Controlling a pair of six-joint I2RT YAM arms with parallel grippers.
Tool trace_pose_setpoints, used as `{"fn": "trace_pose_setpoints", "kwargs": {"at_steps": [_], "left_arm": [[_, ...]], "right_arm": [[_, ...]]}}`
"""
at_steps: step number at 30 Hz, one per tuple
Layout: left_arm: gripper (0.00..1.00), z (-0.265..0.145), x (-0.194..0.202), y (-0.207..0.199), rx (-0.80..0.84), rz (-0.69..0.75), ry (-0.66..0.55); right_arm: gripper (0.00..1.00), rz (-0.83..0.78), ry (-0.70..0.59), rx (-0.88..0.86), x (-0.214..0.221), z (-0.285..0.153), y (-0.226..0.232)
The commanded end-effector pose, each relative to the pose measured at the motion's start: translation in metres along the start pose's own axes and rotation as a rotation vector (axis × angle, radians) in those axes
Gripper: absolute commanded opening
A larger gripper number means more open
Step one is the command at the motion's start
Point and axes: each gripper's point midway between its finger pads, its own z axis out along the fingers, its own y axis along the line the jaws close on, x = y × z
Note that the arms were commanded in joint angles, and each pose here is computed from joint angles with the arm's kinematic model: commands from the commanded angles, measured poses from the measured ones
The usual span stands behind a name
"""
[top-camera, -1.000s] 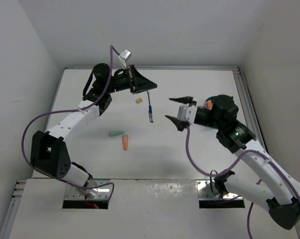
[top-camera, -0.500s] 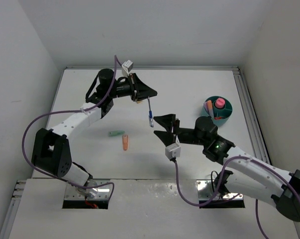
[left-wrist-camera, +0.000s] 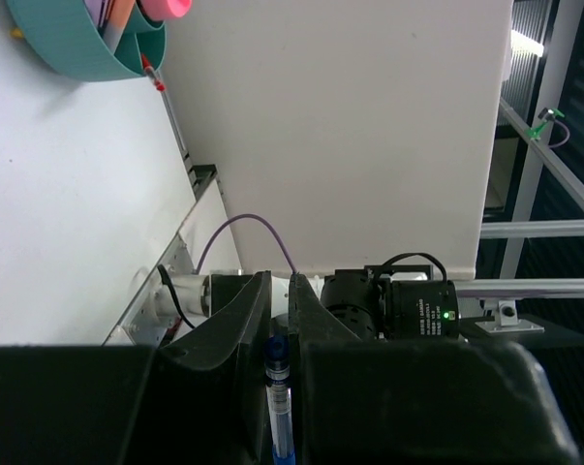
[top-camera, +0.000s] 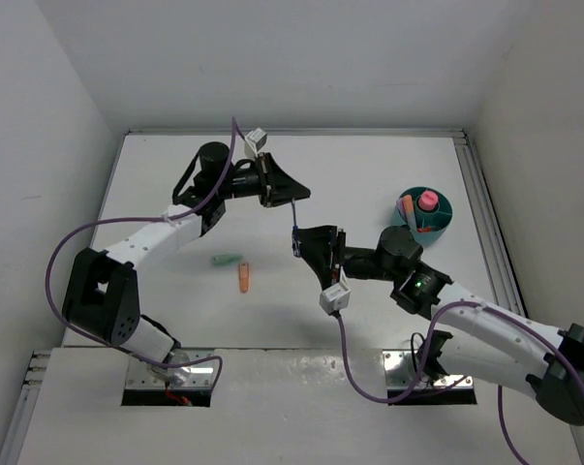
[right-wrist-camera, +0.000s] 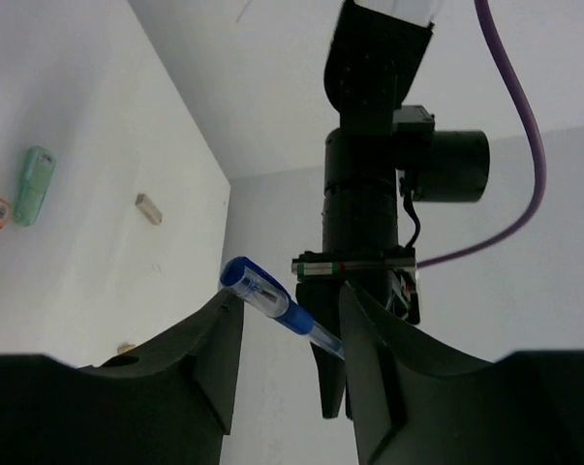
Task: Sort the stationery into containers
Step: Place the pen in the storage box.
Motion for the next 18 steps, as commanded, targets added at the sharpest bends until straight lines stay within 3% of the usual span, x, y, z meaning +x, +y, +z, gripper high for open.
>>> {"fn": "trace_pose_setpoints", "kwargs": {"at_steps": [1,4,6,9,11,12,13,14,17,18], "left_arm": [[0.00,0.001,0.006,-0.011,0.038,0.044,0.015],[0.00,0.001,0.007,-0.013,0.039,0.065,0.013],[0.00,0.002,0.008,-0.012,0.037,0.068,0.016],[0.04,0.000,0.007,-0.011,0.031,0.080,0.008],[0.24,-0.002,0.005,-0.013,0.036,0.097,-0.002],[0.56,-0.004,0.001,-0.016,0.040,0.107,-0.016],[0.71,-0.005,-0.002,-0.018,0.045,0.115,-0.024],[1.00,-0.006,-0.006,-0.020,0.050,0.135,-0.034],[1.00,-0.020,-0.040,-0.030,0.040,0.187,-0.106],[1.00,-0.025,-0.052,-0.050,0.060,0.236,-0.129]], "right_arm": [[0.42,-0.052,-0.098,-0.020,-0.018,0.006,-0.015],[0.42,-0.074,-0.117,-0.053,-0.020,0.007,-0.008],[0.35,-0.094,-0.132,-0.060,-0.022,0.008,-0.007],[0.09,-0.087,-0.139,-0.086,-0.023,0.009,-0.005],[0.02,-0.088,-0.138,-0.078,-0.024,0.007,-0.008],[0.00,-0.084,-0.136,-0.081,-0.024,0.006,-0.006],[0.00,-0.091,-0.140,-0.073,-0.027,0.004,-0.008],[0.00,-0.090,-0.136,-0.076,-0.027,0.002,-0.006],[0.00,-0.102,-0.114,-0.069,-0.031,-0.008,-0.006],[0.00,-0.077,-0.097,-0.073,-0.030,-0.011,-0.003]]}}
